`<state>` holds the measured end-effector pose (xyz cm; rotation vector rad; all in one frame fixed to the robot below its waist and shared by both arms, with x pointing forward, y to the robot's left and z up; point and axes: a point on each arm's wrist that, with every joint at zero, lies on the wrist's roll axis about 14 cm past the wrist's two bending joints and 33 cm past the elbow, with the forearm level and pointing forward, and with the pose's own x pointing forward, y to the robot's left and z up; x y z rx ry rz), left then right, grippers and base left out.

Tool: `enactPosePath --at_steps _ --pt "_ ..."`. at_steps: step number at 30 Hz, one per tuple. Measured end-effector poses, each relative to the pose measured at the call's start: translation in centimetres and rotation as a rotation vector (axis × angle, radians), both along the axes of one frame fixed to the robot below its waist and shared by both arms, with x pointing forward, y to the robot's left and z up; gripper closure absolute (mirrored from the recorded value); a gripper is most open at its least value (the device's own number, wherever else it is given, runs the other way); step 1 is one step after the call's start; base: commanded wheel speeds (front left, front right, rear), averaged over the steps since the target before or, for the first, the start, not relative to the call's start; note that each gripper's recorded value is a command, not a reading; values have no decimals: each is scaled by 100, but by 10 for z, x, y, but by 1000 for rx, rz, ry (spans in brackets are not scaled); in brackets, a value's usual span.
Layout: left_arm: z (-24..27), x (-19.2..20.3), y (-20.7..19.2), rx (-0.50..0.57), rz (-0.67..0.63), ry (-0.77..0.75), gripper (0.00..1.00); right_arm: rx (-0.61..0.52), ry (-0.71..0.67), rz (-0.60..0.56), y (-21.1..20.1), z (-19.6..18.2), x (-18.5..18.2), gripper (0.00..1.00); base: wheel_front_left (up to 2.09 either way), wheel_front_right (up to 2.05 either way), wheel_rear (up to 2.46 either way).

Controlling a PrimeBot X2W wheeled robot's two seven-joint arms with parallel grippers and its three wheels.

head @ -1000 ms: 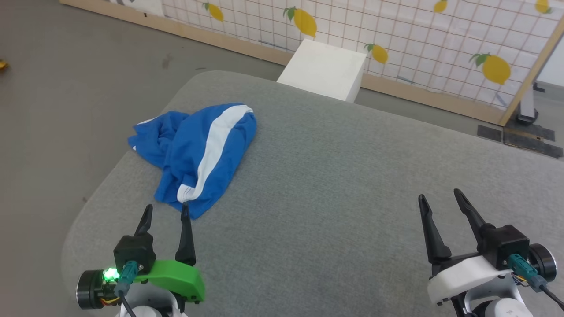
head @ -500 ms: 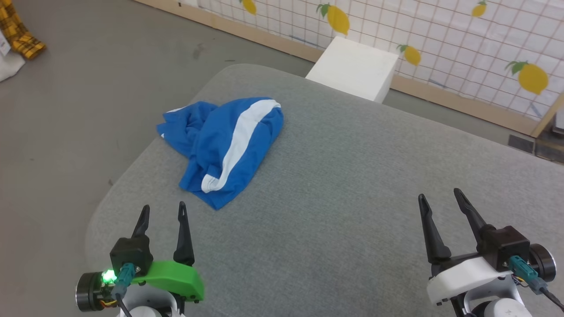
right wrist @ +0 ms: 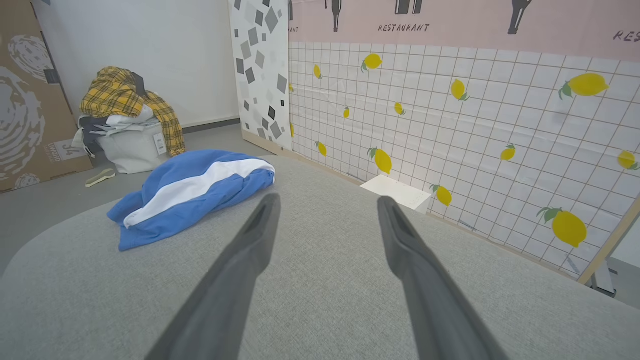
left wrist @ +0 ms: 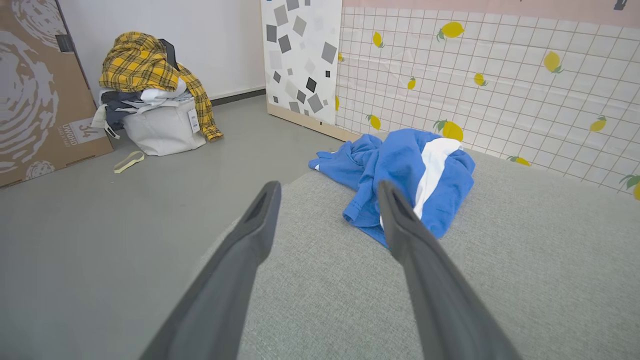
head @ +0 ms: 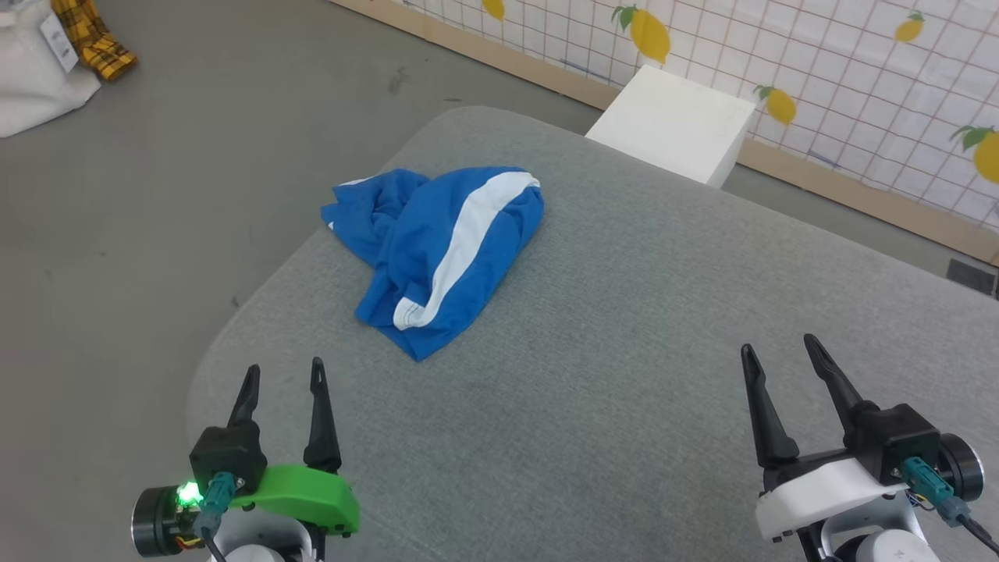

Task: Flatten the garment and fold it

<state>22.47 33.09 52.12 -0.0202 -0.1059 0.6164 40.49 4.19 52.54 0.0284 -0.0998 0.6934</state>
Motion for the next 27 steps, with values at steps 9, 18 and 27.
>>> enactPosePath --at_steps 9,18,27 --pt "-1 -13 7 5 46 -3 0 13 2 35 13 -1 0 0 0 0 0" --pt "10 3 18 -8 46 -38 0 38 -1 61 28 -1 11 0 0 0 0" --pt "36 102 48 -77 -56 -16 0 35 20 32 25 -16 39 0 0 0 0"
